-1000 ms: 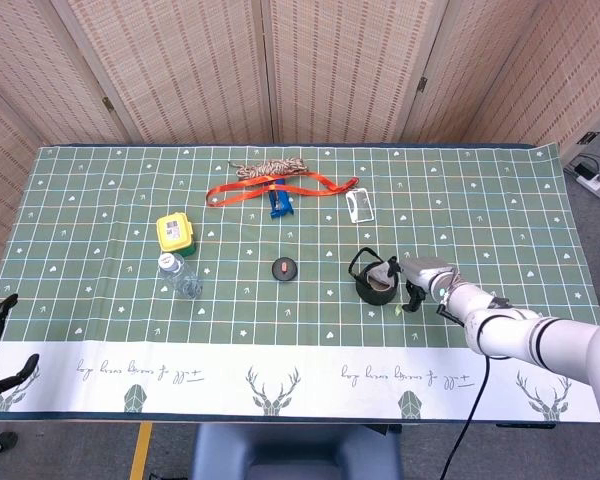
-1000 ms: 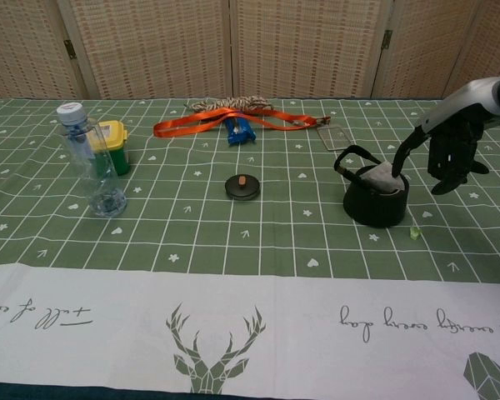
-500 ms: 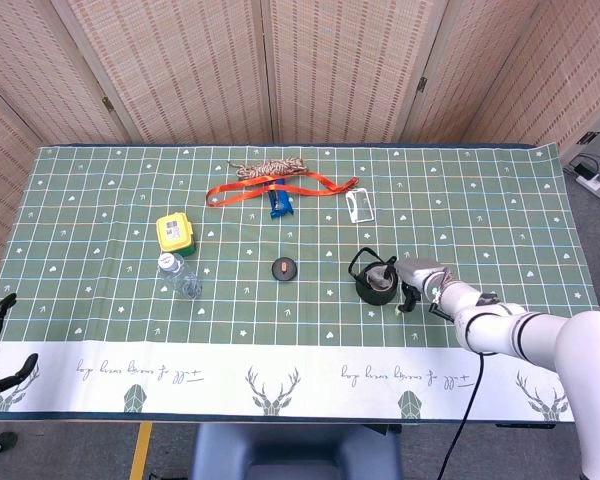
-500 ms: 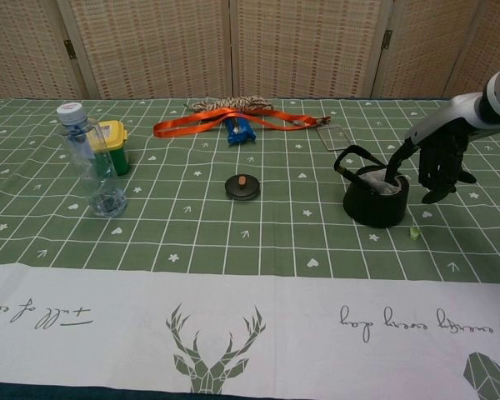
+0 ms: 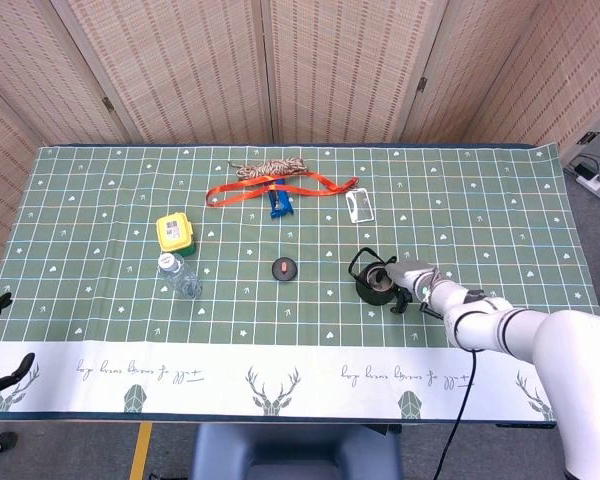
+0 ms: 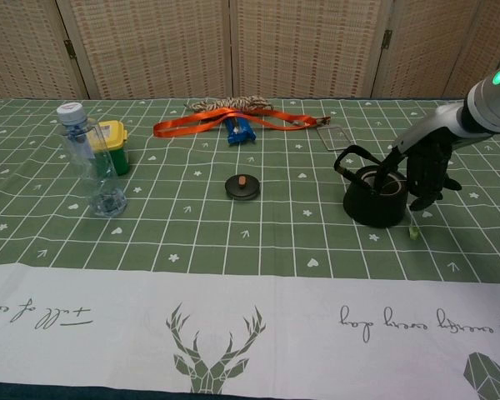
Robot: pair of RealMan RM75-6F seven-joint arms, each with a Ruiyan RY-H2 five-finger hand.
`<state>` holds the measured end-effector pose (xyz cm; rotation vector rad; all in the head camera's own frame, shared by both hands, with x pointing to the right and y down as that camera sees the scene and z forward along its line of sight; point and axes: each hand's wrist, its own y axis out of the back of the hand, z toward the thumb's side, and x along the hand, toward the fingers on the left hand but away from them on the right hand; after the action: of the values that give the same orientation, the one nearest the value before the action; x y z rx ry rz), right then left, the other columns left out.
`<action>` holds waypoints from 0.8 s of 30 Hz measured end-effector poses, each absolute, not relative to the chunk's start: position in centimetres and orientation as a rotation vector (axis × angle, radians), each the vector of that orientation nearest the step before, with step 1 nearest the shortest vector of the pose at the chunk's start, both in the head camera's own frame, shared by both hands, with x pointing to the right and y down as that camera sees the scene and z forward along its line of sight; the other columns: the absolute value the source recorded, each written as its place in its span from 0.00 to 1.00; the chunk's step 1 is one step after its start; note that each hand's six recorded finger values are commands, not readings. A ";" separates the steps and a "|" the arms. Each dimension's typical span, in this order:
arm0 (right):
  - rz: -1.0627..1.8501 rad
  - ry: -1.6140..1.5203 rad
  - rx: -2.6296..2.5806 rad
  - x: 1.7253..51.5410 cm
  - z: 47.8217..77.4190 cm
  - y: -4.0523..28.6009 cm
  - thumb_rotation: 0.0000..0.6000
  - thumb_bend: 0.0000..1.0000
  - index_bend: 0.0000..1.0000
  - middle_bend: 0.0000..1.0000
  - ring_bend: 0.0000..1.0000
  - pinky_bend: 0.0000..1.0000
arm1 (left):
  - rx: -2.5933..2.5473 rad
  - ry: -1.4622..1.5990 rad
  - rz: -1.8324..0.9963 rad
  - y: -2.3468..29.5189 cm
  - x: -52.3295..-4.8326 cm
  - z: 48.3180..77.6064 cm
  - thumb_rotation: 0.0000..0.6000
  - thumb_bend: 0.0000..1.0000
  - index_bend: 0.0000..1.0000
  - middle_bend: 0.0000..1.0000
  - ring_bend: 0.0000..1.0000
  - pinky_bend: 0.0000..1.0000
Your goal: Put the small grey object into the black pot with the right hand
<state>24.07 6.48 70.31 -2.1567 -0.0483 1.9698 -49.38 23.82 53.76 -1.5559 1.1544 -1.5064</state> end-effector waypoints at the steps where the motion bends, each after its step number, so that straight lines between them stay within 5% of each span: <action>1: 1.966 -0.055 -2.157 24.2 70.0 6.4 1.00 0.37 0.16 0.76 0.57 0.64 | -1.556 1.153 -1.507 23.8 -49.4 53.8 1.00 0.27 0.03 0.14 0.08 0.09; 16: 1.829 -0.228 -2.139 25.6 62.8 6.2 1.00 0.37 0.15 0.74 0.56 0.63 | -1.551 1.132 -1.510 23.9 -49.1 53.9 1.00 0.27 0.03 0.14 0.08 0.09; 20: 1.752 -0.303 -2.095 26.3 60.7 6.7 1.00 0.37 0.08 0.54 0.43 0.47 | -1.549 1.121 -1.509 24.0 -49.0 54.0 1.00 0.27 0.03 0.14 0.08 0.09; 24: 1.673 -0.413 -1.962 28.2 58.6 7.1 1.00 0.37 0.02 0.22 0.22 0.27 | -1.552 1.103 -1.495 24.2 -48.3 54.0 1.00 0.27 0.03 0.14 0.08 0.09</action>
<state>28.19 7.06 58.61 -1.9621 -0.4129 1.6735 -48.33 24.19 53.95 -1.5515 1.1030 -1.4952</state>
